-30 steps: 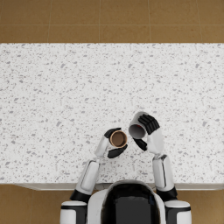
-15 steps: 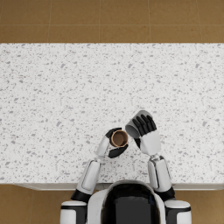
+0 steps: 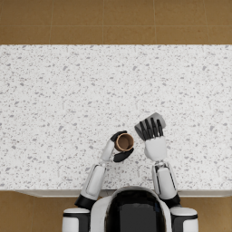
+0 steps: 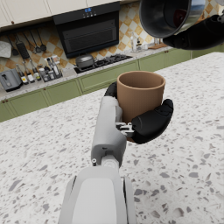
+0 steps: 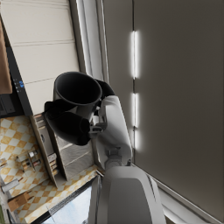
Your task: Pick up two cups and pour the berry on the right into the cup on the left
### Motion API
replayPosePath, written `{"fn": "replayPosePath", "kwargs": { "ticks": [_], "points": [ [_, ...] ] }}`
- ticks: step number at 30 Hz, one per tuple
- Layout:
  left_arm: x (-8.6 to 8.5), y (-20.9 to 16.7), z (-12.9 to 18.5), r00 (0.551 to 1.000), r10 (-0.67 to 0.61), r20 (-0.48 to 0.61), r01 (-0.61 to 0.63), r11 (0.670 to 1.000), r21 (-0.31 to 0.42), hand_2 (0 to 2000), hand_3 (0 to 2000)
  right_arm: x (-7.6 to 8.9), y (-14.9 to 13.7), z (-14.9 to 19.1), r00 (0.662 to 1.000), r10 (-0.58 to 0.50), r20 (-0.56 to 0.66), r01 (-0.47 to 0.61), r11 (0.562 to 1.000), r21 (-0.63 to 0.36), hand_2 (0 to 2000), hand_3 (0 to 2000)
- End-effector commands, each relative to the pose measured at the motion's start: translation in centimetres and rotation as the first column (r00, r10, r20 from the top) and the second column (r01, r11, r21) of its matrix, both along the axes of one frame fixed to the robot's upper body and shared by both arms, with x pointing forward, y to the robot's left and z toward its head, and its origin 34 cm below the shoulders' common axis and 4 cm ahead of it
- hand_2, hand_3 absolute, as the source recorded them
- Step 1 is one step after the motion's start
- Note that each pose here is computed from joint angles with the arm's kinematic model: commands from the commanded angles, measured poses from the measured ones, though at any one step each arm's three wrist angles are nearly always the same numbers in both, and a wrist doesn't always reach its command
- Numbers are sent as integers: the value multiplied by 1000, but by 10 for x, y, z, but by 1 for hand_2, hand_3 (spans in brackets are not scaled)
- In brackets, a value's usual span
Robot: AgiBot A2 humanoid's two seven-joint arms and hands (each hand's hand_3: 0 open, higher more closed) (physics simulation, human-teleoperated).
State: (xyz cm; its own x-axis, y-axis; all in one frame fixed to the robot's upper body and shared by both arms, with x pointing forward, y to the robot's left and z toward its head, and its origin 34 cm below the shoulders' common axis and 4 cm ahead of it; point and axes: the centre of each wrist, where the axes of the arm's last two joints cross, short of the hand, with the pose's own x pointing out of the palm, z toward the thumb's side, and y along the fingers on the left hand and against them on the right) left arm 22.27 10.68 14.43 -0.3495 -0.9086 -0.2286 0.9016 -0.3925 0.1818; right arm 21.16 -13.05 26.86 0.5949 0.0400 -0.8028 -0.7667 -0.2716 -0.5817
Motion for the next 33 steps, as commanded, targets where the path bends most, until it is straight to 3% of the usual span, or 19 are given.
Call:
{"fn": "replayPosePath", "kwargs": {
  "ticks": [1, 2, 3, 4, 8, 12, 14, 33],
  "points": [
    [3, -3, 6, 1000, -3, 20, 3, 1000, -12, 2000, 1280, 0, 0, 0, 1000, -4, 2, 4, 1000, -4, 2000, 1280],
    [4, -3, 7, 1000, 0, 23, 1, 1000, -14, 2000, 1280, 0, 0, 0, 1000, -7, 3, 7, 1000, -7, 2000, 1280],
    [6, -3, 7, 1000, 4, 21, -3, 1000, -16, 2000, 1280, -10, 31, 10, 979, 183, 88, -162, 966, -204, 2000, 1280],
    [6, -3, 8, 1000, 4, 25, -4, 1000, -19, 2000, 1280, -2, 9, 3, 999, 23, 32, -21, 996, -82, 2000, 1280],
    [10, -8, 9, 1000, -4, 25, 5, 1000, -25, 2000, 1280, -7, 24, 6, 993, 48, 111, -16, 962, -271, 2000, 1280],
    [10, -4, 5, 1000, 11, 10, -10, 1000, -22, 2000, 1280, -8, 27, 6, 986, 17, 164, 43, 934, -355, 2000, 1280],
    [8, -5, 2, 1000, 5, 0, -4, 1000, -17, 2000, 1280, -13, 37, 10, 981, 46, 188, 23, 936, -352, 2000, 1280],
    [5, -1, 5, 1000, 13, 7, -13, 1000, -25, 2000, 1280, -13, 37, 4, 984, 37, 174, 31, 927, -373, 2000, 1280]
  ]
}}
